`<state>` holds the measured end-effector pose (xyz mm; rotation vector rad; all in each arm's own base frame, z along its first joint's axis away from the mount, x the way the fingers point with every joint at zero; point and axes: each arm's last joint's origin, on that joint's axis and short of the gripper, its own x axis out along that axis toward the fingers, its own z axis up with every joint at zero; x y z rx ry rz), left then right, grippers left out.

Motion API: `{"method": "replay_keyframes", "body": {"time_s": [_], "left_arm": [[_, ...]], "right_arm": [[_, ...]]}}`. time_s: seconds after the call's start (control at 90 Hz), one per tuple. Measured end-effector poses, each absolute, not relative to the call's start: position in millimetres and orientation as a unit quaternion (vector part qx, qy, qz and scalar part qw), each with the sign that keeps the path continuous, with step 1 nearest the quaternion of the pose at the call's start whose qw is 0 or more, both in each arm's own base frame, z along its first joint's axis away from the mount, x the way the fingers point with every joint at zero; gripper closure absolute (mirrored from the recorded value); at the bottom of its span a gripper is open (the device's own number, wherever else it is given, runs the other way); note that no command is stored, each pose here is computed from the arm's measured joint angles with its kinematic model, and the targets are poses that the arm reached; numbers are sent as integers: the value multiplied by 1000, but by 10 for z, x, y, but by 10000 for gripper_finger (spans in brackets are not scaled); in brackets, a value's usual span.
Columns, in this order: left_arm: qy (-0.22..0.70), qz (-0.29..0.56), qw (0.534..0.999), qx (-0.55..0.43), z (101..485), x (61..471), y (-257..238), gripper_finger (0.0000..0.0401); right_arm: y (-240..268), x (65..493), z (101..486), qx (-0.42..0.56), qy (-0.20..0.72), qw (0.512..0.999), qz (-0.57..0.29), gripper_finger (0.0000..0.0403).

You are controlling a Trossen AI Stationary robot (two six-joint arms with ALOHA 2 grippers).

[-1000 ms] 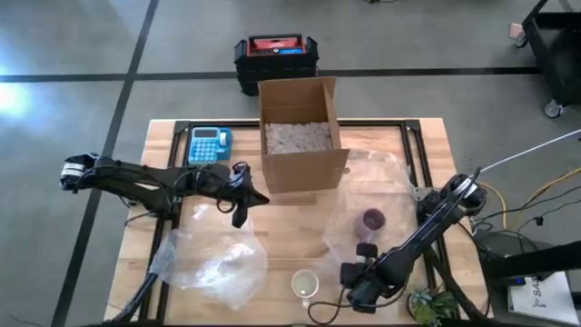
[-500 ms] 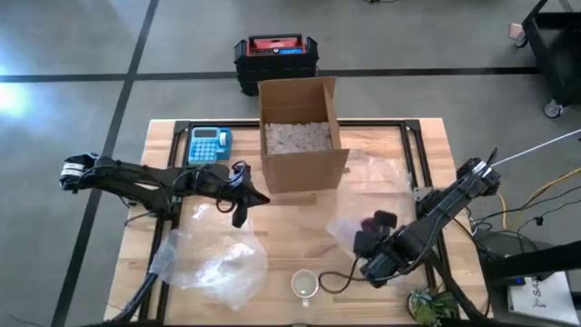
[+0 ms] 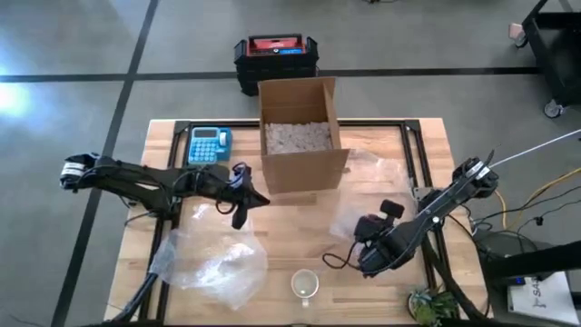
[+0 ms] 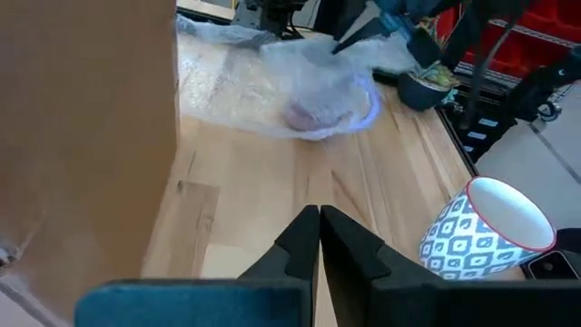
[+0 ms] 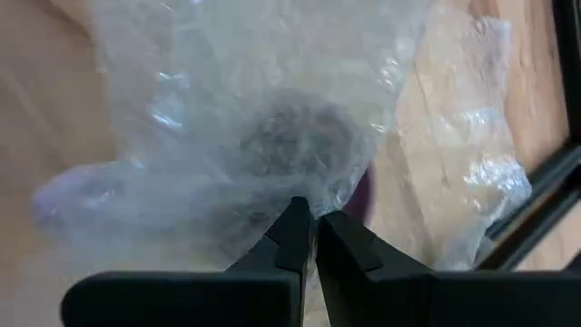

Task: Wrap mug
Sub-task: Wrap the purple mug using the right bubble wrap

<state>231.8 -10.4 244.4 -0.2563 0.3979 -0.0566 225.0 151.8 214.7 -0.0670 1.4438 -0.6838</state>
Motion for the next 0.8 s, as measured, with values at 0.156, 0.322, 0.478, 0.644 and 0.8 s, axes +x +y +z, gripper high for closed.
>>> {"method": "replay_keyframes", "body": {"time_s": [0.156, 0.322, 0.478, 0.644, 0.8], "left_arm": [[218, -35, 966, -134, 2348, 2384, -164, 401], [207, -48, 965, -151, 2287, 2495, -247, 401], [178, -79, 969, -152, 2319, 2675, -358, 401], [187, -89, 968, -139, 2392, 2989, -458, 401], [225, -90, 964, -109, 2405, 3341, -515, 401]], "right_arm": [[1517, 2320, 2020, -10, 644, 713, -277, 400], [1461, 2453, 1947, 29, 638, 729, -245, 400], [1371, 2535, 1934, 37, 637, 731, -241, 400], [1276, 2576, 1922, 47, 647, 722, -241, 400], [1237, 2589, 1920, 57, 646, 718, -253, 400]]}}
